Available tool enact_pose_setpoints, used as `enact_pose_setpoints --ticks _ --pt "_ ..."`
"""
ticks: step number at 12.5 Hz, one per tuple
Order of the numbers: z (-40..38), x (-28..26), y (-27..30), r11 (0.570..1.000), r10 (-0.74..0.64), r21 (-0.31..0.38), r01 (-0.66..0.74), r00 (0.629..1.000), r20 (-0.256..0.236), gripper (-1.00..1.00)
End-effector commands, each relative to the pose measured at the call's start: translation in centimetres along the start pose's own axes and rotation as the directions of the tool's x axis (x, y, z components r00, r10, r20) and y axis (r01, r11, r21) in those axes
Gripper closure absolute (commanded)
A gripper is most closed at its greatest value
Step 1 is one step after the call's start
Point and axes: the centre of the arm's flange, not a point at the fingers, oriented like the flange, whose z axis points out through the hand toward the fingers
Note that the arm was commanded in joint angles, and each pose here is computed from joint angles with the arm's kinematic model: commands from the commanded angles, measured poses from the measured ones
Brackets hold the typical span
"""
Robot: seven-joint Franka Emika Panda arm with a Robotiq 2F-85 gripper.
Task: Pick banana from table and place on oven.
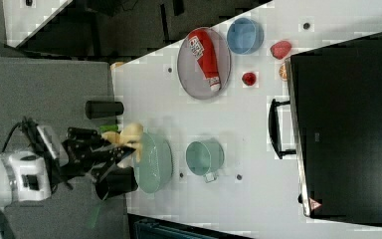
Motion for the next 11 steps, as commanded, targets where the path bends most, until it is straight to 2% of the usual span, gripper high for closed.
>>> enact_pose_setpoints --ticks 1,4,6,8,11 --pt "4.3 5.9 5.0 0.993 0.077 -0.097 -0.068 0.992 0.098 0.43" --pt "6.8 11.9 10.9 0.993 0.006 -0.117 0.004 0.996 0.086 0.43" --pt "9.3 15.9 14.5 0.991 -0.078 -0.110 0.082 0.996 0.041 0.43" --pt "12.2 19.2 17.6 0.976 -0.168 -0.138 0.167 0.986 0.005 0.43" --pt "15.4 22.0 19.7 0.948 -0.254 -0.198 0.250 0.967 0.008 0.43"
